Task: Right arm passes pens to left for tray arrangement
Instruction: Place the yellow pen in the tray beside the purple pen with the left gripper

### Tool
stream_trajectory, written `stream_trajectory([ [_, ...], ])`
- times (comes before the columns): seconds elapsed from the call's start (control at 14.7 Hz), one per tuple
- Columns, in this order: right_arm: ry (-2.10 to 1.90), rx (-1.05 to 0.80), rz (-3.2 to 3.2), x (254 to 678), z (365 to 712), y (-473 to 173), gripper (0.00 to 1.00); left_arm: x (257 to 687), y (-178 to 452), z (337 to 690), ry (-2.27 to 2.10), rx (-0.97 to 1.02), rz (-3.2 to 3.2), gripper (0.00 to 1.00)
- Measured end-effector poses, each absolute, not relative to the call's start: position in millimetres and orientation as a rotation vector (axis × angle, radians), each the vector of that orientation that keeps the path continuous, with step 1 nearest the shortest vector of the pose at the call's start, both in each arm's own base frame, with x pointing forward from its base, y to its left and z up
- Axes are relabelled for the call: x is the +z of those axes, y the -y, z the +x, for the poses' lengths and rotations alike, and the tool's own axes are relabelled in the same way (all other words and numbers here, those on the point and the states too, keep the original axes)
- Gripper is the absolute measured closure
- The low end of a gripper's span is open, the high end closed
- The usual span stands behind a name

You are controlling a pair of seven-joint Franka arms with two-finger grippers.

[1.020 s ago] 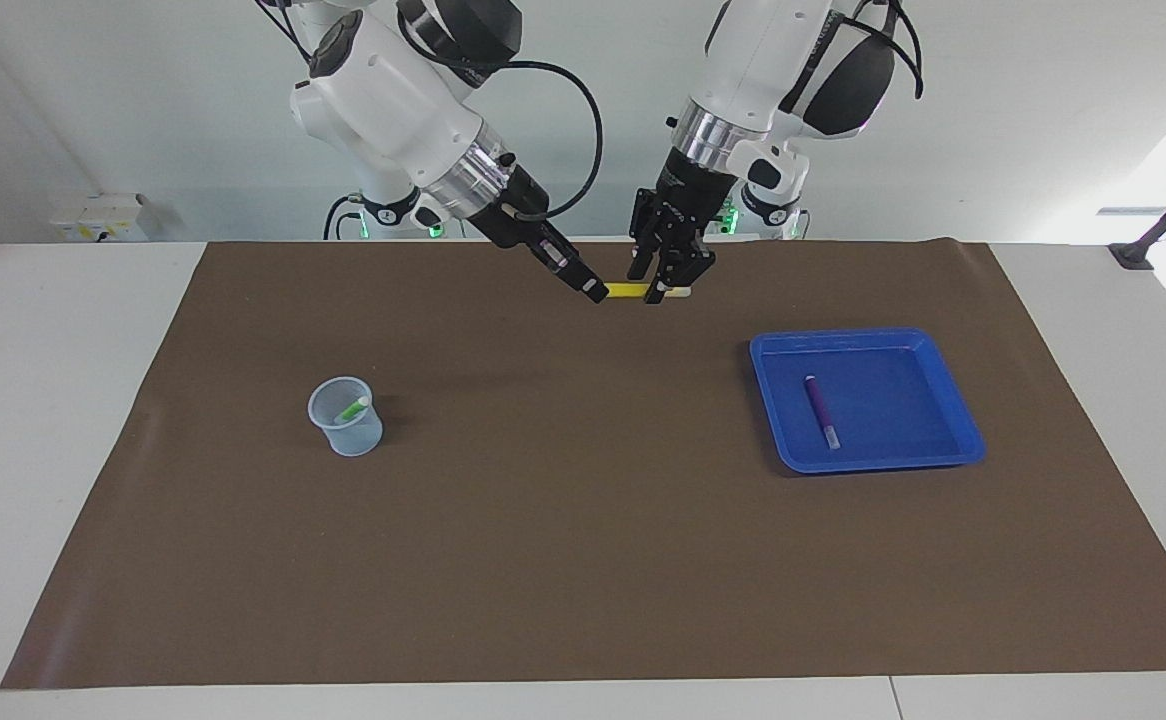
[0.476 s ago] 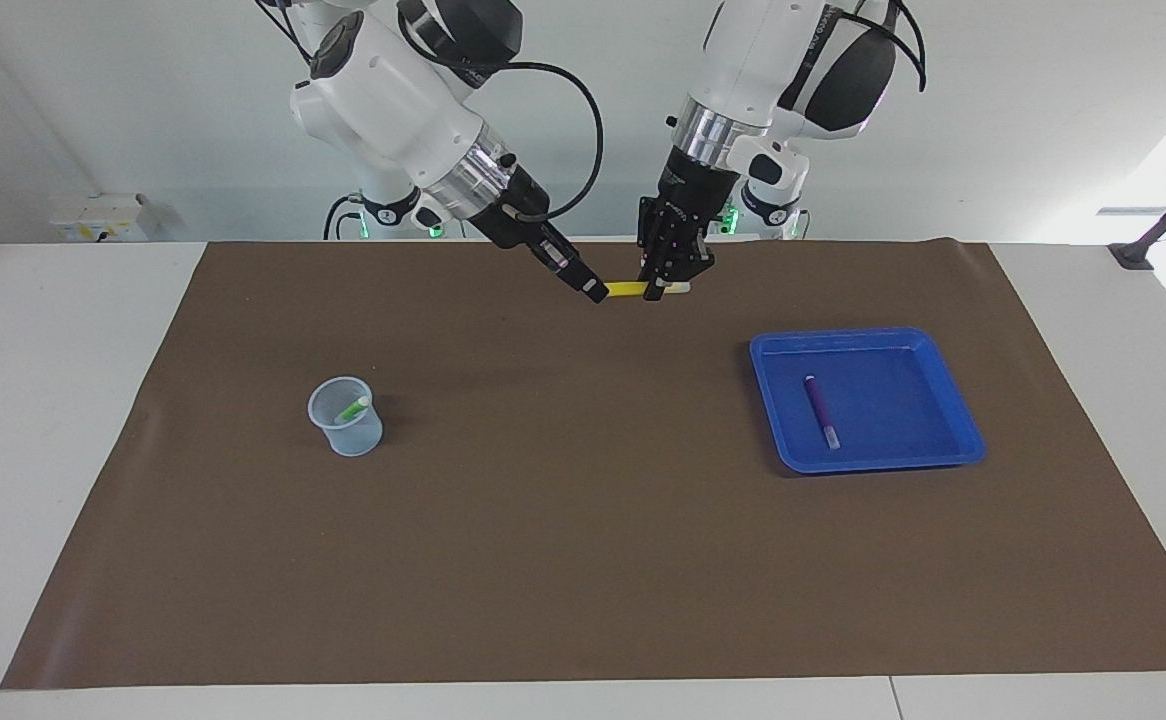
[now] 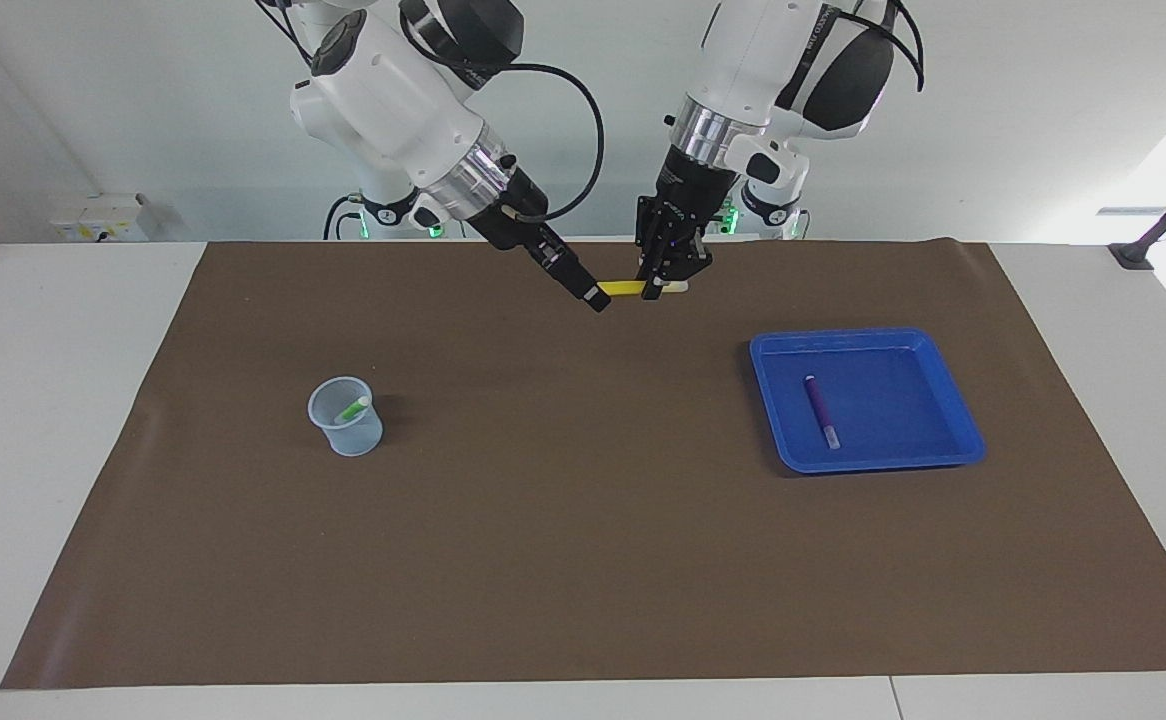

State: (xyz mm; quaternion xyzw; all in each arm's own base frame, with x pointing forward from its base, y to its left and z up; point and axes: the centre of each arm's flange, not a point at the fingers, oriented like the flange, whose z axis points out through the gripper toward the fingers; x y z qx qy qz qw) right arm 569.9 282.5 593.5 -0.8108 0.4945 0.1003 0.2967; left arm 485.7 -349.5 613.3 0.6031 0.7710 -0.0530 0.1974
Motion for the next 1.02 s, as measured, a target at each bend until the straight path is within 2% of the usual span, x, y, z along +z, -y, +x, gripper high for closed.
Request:
stream_trajectory([
  [0.07,-1.3,0.239,-2.2,589.5,570.9,-280.7,0.07,612.9,348.1,487.6,-2.137,-0.141,1.708,0.82],
  [0.2,-1.247,0.201,-2.306,580.5,573.5,-269.9,0.05,611.2,336.6,496.7,-2.07,-0.107,1.785,0.82],
  [0.41,-1.097,0.149,-2.513,567.4,582.1,-227.5,0.05,602.0,292.1,522.3,-1.907,-0.028,2.004,0.82],
  [0.68,-0.784,0.102,-2.827,544.4,588.4,-177.2,0.05,575.8,195.5,558.9,-1.624,-0.014,2.302,0.82],
  [1.02,-0.458,0.084,-3.134,493.4,606.4,-124.6,0.06,546.0,84.8,571.5,-1.154,-0.053,2.652,0.82],
])
